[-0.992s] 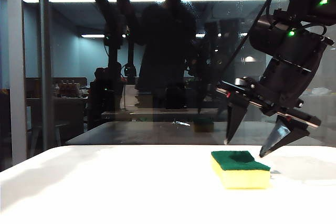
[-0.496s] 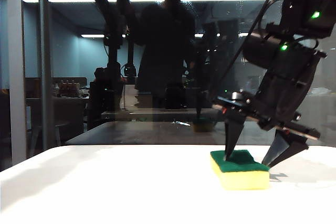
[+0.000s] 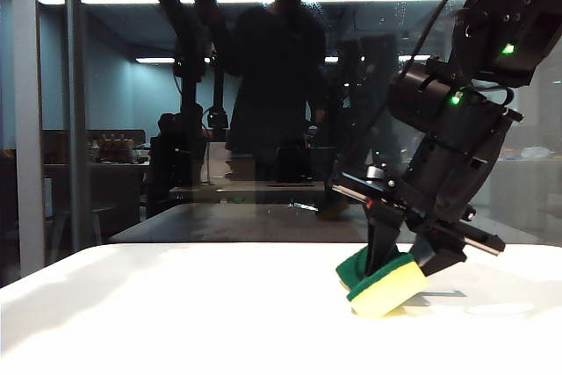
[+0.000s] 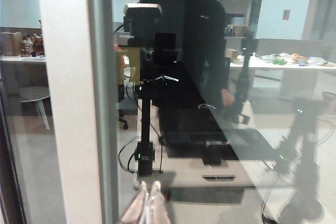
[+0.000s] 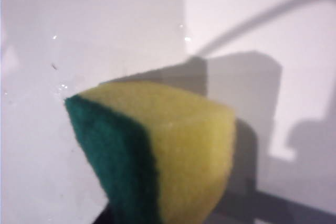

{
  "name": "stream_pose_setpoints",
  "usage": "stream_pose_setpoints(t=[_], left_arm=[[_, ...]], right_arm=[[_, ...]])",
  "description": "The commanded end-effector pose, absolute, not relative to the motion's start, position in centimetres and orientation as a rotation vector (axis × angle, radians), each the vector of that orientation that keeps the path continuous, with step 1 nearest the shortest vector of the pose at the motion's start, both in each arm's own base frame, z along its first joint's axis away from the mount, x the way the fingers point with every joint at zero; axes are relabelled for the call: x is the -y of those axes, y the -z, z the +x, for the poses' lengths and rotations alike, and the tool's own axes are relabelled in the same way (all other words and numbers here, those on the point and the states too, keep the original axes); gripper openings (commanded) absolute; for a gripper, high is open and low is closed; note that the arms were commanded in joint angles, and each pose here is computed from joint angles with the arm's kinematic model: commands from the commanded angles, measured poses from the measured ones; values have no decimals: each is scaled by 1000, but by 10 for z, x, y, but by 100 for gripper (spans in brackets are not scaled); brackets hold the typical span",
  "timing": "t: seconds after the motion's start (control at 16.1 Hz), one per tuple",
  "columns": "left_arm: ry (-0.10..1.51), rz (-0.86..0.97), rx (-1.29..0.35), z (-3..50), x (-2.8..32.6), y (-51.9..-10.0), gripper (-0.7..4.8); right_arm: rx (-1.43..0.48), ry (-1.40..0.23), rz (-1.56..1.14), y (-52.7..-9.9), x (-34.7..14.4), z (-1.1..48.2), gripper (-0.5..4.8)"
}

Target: Reach upward to find where there is water on the glass, pick up the sponge from the table, dry the water, and finally place the sponge back on the table.

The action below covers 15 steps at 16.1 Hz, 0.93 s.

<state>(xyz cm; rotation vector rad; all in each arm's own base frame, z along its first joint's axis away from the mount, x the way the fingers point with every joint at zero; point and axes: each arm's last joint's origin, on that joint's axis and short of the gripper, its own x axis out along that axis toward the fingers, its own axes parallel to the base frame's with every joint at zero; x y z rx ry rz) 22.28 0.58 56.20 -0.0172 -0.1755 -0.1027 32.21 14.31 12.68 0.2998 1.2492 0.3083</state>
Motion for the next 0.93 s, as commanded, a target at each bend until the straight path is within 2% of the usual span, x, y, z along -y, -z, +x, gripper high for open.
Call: stream_pose_setpoints(t=[0.06,0.31,0.93], left_arm=[[100,-11,196,220,-6,-565,-5],[100,-11,196,220,-6,-565,-5],[100,-12,193,220,-6,-565,-5]], right_arm=[[-1319,-243,258,-118,-138,316,3],[-1292,-251,252,-128,-138,315,-9],[-1031,-371,238,-208,-131,300,-9]])
